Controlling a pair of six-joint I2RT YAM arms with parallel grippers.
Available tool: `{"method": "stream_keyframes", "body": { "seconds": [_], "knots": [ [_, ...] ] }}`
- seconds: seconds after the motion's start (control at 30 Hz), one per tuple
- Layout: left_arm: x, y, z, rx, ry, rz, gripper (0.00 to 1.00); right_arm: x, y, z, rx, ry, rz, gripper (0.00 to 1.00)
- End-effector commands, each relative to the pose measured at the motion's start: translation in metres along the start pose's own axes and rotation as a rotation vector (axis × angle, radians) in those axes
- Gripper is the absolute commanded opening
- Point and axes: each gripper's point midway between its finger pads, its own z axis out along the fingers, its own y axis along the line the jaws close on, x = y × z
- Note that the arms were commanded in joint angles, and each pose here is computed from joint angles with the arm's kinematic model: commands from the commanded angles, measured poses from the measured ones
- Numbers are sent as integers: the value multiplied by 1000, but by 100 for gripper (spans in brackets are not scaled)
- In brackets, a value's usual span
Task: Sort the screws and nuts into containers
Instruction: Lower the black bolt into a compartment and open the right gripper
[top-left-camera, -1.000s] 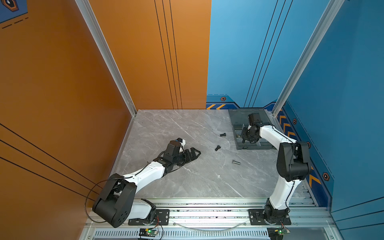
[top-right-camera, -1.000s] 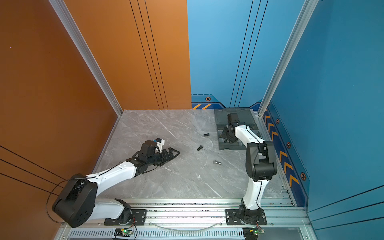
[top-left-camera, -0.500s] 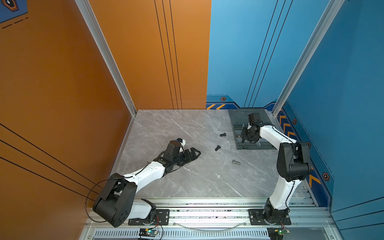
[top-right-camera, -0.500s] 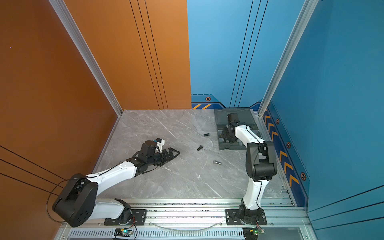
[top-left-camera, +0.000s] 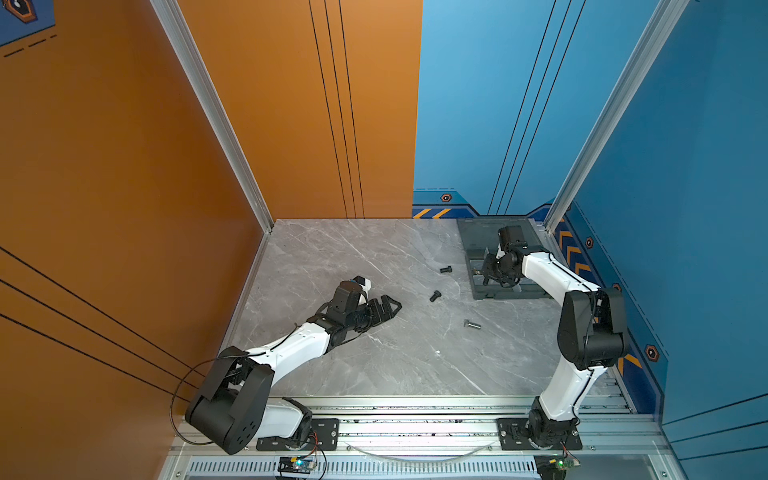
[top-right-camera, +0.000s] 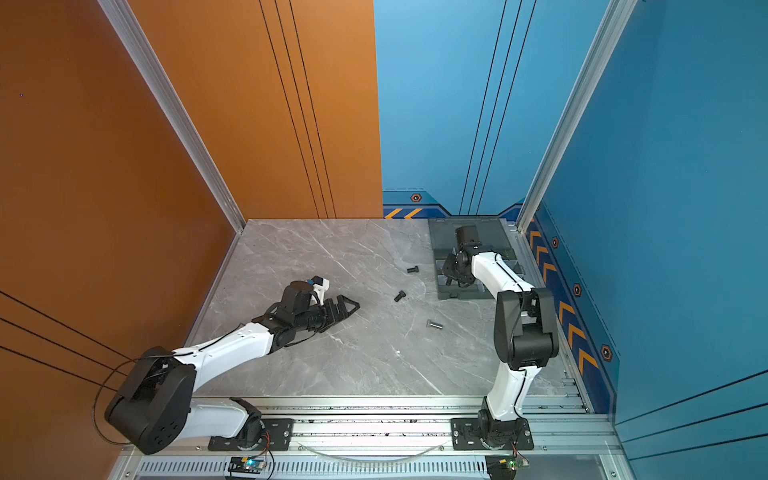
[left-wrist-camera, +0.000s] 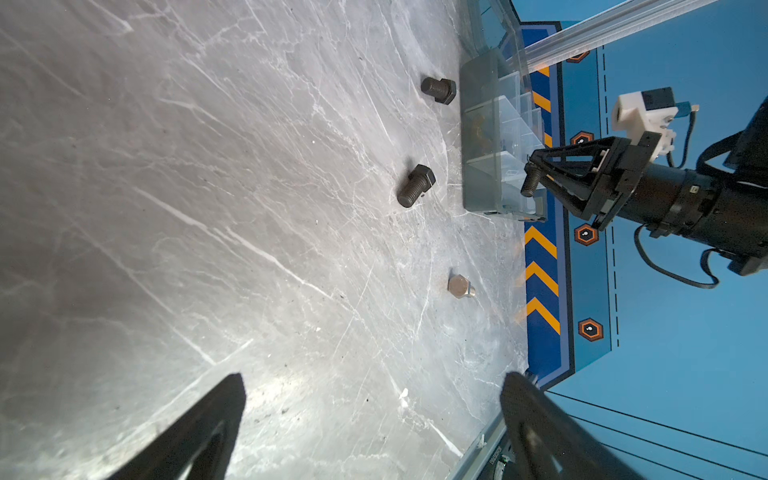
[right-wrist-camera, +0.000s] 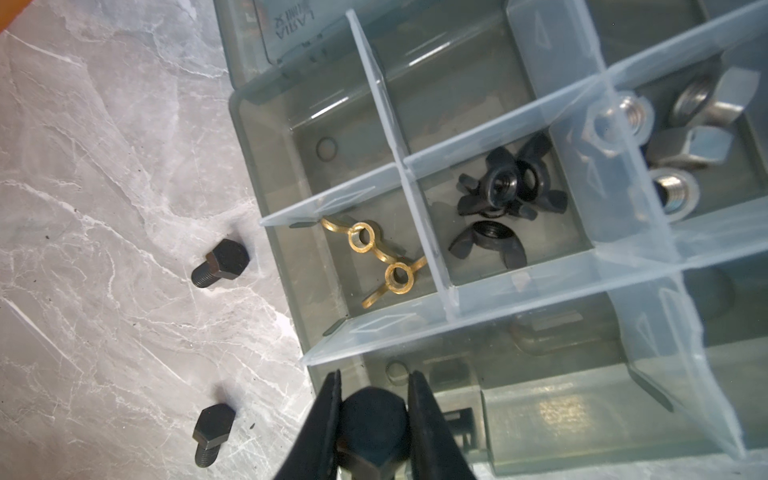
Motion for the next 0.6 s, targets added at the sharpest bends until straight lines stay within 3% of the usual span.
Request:
{"method": "stream_keyframes", "body": {
  "seconds": [0.0, 0.57],
  "knots": [
    [1, 0, -1, 0, -2, -1, 98, 1, -2, -2, 16, -12, 38, 3],
    [1, 2, 0, -5, -3, -3, 98, 5, -14, 2, 48, -37, 162, 3]
  ]
}}
